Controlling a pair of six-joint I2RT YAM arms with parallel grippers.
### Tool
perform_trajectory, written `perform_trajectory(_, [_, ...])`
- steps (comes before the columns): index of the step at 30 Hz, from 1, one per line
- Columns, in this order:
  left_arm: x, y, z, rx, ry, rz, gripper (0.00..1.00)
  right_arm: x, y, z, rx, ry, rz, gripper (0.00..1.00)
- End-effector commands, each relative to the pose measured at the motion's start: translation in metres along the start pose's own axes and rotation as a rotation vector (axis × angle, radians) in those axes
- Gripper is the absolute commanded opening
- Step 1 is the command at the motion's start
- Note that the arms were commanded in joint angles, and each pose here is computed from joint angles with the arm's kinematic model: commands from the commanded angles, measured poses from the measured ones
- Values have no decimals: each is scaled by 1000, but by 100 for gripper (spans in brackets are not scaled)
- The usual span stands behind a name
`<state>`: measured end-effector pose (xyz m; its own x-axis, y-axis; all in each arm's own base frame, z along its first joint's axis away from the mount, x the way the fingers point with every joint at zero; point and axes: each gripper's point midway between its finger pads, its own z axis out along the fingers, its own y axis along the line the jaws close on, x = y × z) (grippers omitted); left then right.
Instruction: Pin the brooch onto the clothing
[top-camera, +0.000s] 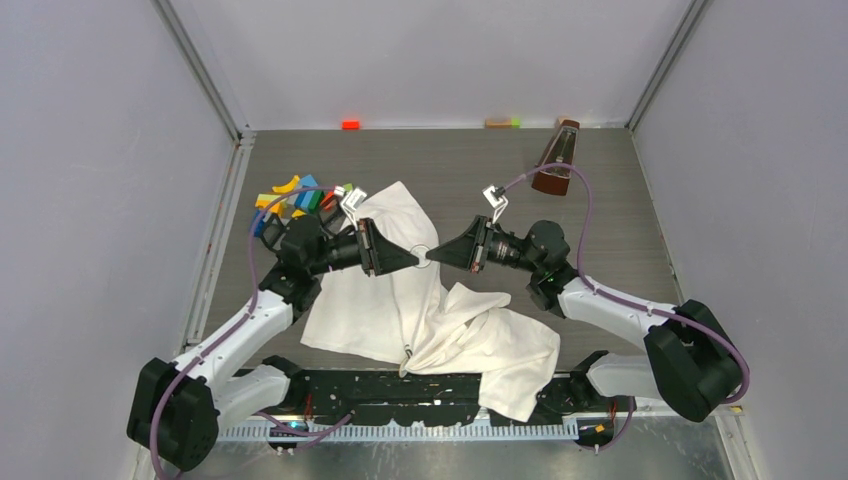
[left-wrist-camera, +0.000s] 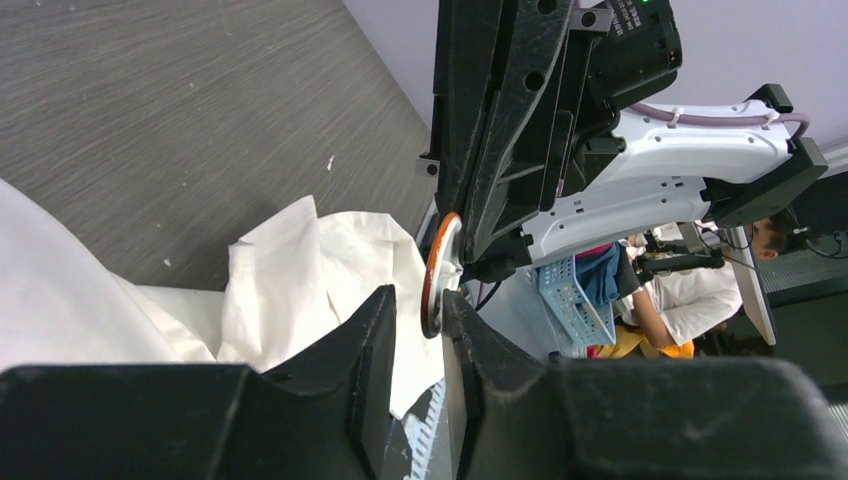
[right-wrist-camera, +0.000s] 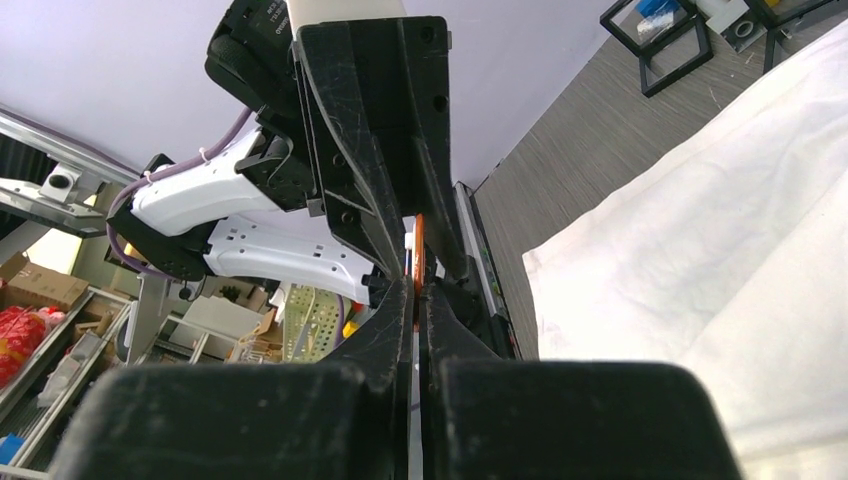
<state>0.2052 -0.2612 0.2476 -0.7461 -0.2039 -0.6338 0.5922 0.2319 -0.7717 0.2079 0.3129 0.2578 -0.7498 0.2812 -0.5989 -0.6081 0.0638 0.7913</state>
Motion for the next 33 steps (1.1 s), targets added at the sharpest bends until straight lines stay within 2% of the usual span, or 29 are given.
perform_trajectory(1, [-5, -14, 1, 67, -9, 39, 21, -11, 22, 2, -61, -13, -61, 1])
perform_trajectory(7, [-2, -13, 1, 73, -3, 40, 0, -11, 23, 2, -63, -11, -61, 1])
perform_trajectory(9, [-1, -13, 0, 77, -3, 43, 0, -11, 22, 2, -62, -7, -60, 2])
perform_trajectory(13, [0, -13, -1, 78, -4, 50, 0, -10, 23, 2, -69, -10, -62, 25])
perform_trajectory(17, [1, -13, -1, 77, -4, 51, 0, -10, 25, 1, -78, -7, -65, 33])
perform_trajectory(33, [-1, -17, -2, 89, -4, 61, 0, 1, 8, 10, -57, 56, -12, 32])
